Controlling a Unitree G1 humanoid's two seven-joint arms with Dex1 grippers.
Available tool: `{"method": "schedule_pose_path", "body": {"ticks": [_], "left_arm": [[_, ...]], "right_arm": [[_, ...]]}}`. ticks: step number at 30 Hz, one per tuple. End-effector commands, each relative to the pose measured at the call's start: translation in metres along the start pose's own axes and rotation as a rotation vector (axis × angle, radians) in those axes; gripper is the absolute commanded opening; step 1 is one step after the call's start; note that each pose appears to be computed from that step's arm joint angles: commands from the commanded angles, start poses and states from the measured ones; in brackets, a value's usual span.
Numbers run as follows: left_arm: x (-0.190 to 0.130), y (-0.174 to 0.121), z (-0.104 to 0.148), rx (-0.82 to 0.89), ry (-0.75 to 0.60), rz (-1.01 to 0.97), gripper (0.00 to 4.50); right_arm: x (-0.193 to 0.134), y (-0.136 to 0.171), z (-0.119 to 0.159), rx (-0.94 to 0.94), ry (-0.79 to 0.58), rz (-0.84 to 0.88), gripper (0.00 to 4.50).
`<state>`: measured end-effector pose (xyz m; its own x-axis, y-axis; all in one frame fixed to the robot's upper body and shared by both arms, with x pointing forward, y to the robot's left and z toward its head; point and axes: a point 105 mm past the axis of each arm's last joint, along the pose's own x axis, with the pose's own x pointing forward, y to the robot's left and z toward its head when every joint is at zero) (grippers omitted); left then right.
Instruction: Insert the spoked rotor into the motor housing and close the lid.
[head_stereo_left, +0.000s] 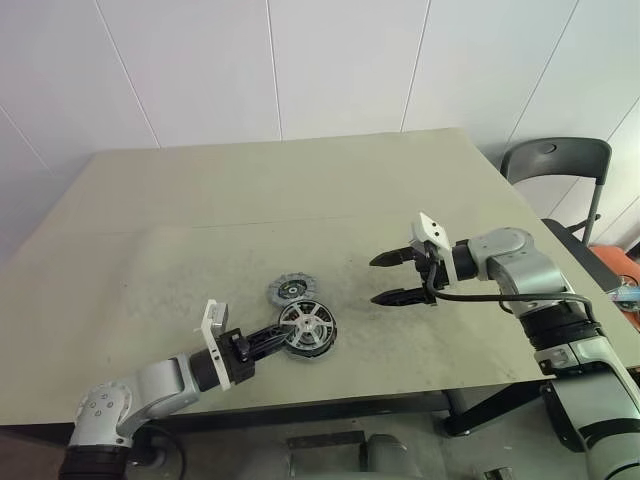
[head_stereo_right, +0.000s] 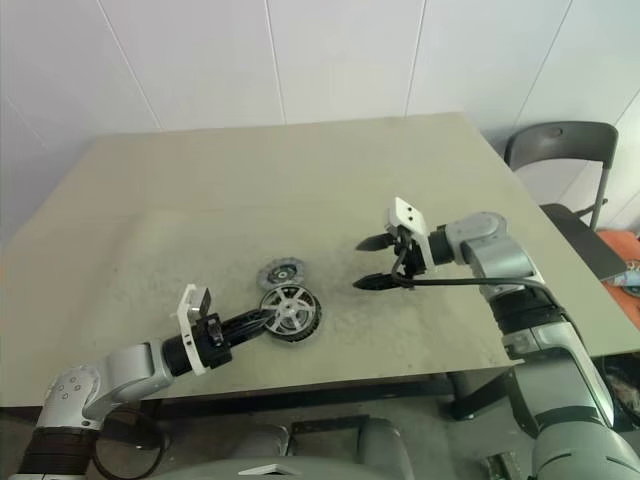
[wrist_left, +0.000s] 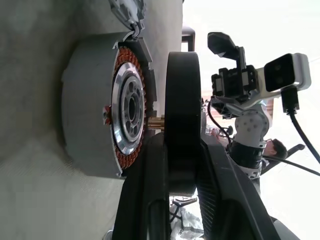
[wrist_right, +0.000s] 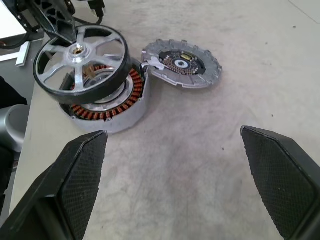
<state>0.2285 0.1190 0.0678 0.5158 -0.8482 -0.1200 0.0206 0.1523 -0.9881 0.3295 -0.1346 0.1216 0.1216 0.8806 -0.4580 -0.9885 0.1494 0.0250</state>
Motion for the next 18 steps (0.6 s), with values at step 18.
{"method": "schedule_pose_path", "body": {"ticks": [18], "left_arm": [[0.003, 0.035, 0.005, 0.005, 0.010, -0.016, 1.38]], "right_arm": [[-0.001, 0.000, 0.017, -0.056, -0.037, -0.006, 4.50]]}}
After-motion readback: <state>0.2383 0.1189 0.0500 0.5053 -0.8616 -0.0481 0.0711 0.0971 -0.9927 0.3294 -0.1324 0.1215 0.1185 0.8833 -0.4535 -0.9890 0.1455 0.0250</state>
